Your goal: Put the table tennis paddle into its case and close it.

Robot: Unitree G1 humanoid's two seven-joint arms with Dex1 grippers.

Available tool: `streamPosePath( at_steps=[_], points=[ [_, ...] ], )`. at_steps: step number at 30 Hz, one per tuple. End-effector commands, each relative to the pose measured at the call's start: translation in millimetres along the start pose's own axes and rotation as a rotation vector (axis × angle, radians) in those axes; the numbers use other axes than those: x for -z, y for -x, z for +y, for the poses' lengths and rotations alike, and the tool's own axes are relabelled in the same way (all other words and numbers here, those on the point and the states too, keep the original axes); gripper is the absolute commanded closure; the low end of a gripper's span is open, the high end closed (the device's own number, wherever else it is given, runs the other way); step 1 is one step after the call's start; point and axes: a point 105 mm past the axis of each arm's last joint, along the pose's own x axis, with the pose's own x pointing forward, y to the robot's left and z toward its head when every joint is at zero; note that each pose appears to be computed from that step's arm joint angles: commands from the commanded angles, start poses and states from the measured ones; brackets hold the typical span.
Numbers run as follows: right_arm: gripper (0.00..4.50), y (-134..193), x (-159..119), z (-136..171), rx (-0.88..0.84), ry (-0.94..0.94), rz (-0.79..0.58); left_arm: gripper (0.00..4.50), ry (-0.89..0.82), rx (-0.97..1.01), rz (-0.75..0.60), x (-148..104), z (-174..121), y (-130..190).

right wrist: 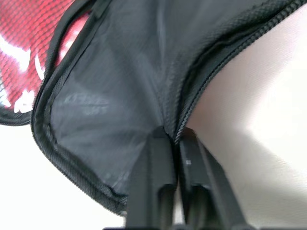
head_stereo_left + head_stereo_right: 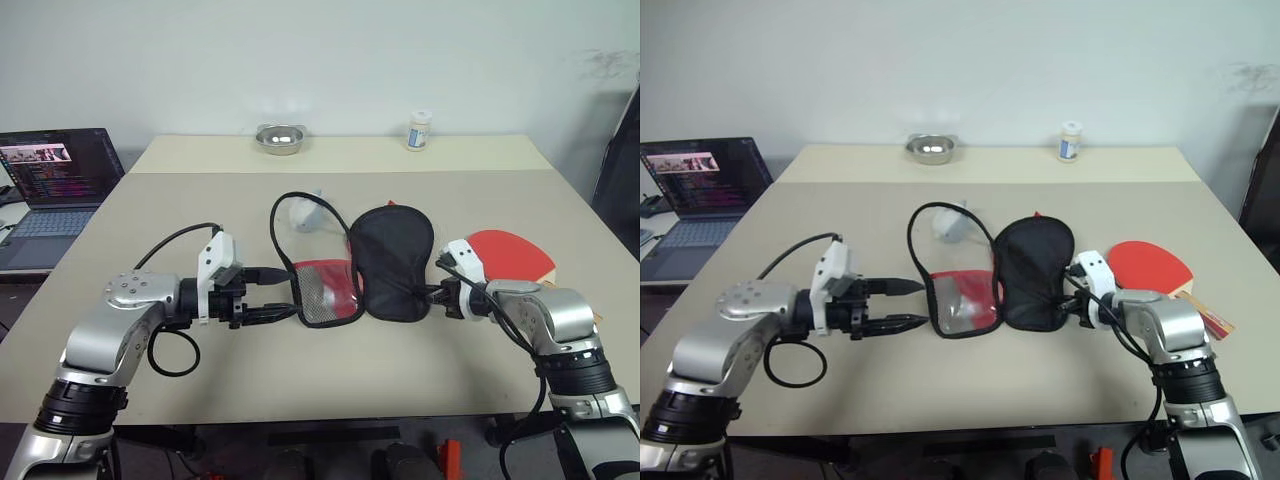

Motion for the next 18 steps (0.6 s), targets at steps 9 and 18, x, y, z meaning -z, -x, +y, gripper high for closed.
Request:
streamPosePath(
  at_steps=[9, 18],
  points=[
    [0.04, 45, -29, -13, 0.033, 0.144, -0.092, 1.27, -0.022, -0.045, -0.027, -10, 3, 0],
    [0.04, 94, -45, -71, 0.199, 0.235, -0.208, 1.27, -0.089, -0.079, -0.106, -44, 6, -28]
  ],
)
